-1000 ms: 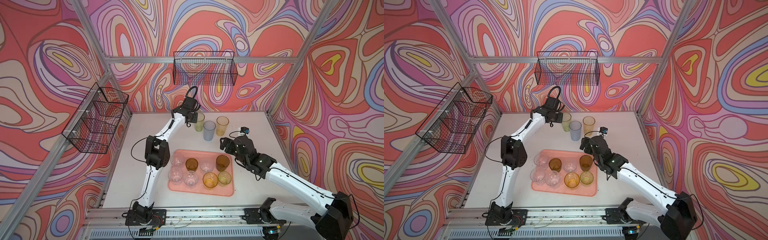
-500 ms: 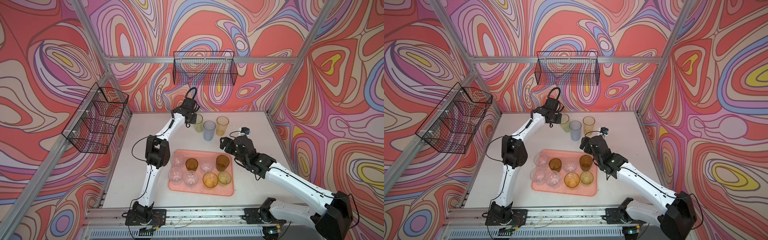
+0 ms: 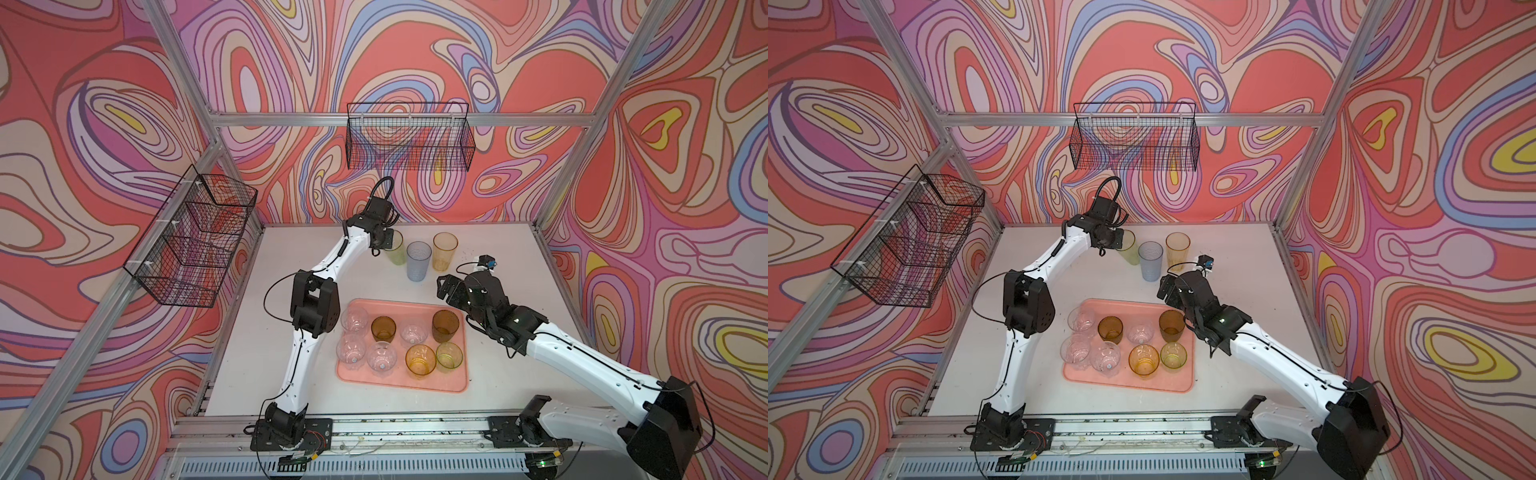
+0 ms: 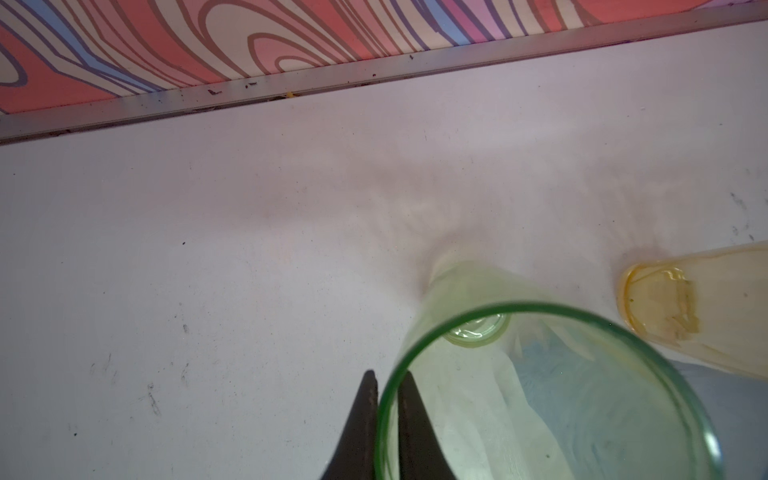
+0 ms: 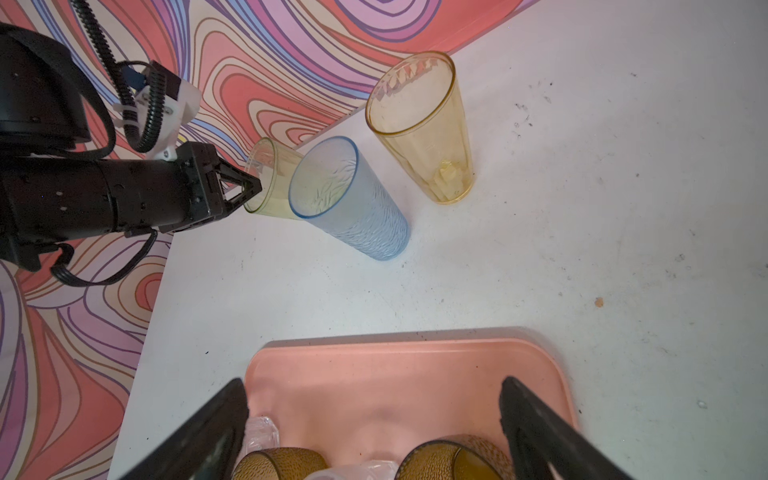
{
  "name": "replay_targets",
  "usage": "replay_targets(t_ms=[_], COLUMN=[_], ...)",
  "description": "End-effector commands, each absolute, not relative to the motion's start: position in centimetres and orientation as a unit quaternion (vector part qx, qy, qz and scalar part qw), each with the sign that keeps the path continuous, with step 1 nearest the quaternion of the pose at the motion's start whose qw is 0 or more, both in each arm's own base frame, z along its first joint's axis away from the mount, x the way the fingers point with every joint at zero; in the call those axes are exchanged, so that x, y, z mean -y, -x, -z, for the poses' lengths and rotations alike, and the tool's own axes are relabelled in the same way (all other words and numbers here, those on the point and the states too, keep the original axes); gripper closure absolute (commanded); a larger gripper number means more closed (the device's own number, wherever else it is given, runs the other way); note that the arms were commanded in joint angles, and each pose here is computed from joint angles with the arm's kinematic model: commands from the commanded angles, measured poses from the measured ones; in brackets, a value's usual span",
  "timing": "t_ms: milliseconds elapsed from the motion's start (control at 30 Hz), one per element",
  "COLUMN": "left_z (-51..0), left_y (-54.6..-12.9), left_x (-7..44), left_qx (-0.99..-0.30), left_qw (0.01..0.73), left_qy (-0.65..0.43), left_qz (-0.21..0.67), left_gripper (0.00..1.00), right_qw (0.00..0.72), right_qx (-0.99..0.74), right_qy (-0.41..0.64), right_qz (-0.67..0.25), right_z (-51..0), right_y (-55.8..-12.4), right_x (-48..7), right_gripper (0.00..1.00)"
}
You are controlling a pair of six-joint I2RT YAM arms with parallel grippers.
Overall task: Place the glasses into the tray
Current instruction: 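Close the left gripper on the rim of the tall green glass and lift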
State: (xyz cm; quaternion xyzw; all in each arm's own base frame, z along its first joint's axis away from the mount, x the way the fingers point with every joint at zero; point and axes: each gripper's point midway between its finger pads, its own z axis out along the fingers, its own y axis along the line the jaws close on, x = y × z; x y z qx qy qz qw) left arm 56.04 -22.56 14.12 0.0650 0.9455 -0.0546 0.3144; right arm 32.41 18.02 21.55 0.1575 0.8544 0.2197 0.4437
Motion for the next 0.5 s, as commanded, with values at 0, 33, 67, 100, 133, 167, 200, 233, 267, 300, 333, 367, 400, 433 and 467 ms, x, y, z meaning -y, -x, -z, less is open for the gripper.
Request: replay_targets(t_ms=[0, 33, 67, 100, 133, 167, 200, 233, 267, 300, 333, 367, 400, 433, 467], left_z=[-13.2, -13.1, -13.2, -13.2, -13.2, -13.2, -13.3, -13.4, -13.5, -13.7, -13.8, -14.0, -14.2, -14.4, -14.8], left_y=[-55.1, -55.0, -54.9, -54.9, -54.8, -54.7, -54.7, -54.7, -54.6, -54.6, -54.5, -54.4, -54.3, -54.2, -54.1], left_x=[21.6, 21.5, 21.4, 21.3, 21.3, 21.2, 21.1, 20.9, 21.1, 21.1, 21.1, 20.9, 20.8, 20.6, 20.4], left_qx=[-0.954, -0.954, -0.954, -0.954, -0.955, -0.955, -0.954, -0.954, -0.954, -0.954, -0.955, -0.955, -0.955, -0.954, -0.954], left_qw=[0.292, 0.291, 0.290, 0.290, 0.290, 0.290, 0.291, 0.292, 0.290, 0.288, 0.286, 0.287, 0.289, 0.290, 0.293], left_qy=[-0.061, -0.060, -0.059, -0.059, -0.058, -0.058, -0.058, -0.059, -0.063, -0.062, -0.058, -0.052, -0.050, -0.050, -0.048], left_qz=[0.041, 0.040, 0.039, 0.037, 0.036, 0.034, 0.032, 0.031, 0.038, 0.047, 0.053, 0.056, 0.056, 0.053, 0.050], left_gripper=[0.90, 0.91, 0.91, 0.91, 0.91, 0.92, 0.92, 0.93, 0.94, 0.96, 0.98, 1.00, 1.00, 1.00, 1.00], right_qw=[0.449, 0.449, 0.448, 0.447, 0.447, 0.447, 0.447, 0.447, 0.447, 0.445, 0.444, 0.444, 0.443, 0.442, 0.442], right_qx=[-0.848, -0.848, -0.848, -0.848, -0.848, -0.847, -0.847, -0.847, -0.846, -0.847, -0.847, -0.848, -0.848, -0.849, -0.848], right_qy=[-0.161, -0.162, -0.163, -0.163, -0.164, -0.164, -0.165, -0.165, -0.165, -0.165, -0.165, -0.165, -0.164, -0.163, -0.162], right_qz=[-0.230, -0.230, -0.232, -0.233, -0.234, -0.236, -0.236, -0.237, -0.238, -0.239, -0.239, -0.239, -0.240, -0.240, -0.241], right_z=[-22.5, -22.5, -22.5, -22.5, -22.5, -22.5, -22.5, -22.5, -22.5, -22.4, -22.4, -22.4, -22.3, -22.3, -22.4], right_y=[-32.8, -32.8, -32.8, -32.7, -32.7, -32.6, -32.6, -32.6, -32.6, -32.6, -32.6, -32.6, -32.6, -32.6, -32.6], right_x=[-18.3, -18.2, -18.3, -18.2, -18.2, -18.2, -18.2, -18.3, -18.3, -18.3, -18.4, -18.4, -18.4, -18.5, -18.5], right_gripper=[0.02, 0.02, 0.02, 0.02, 0.02, 0.02, 0.02, 0.02, 0.02, 0.02, 0.02, 0.02, 0.02, 0.02, 0.02])
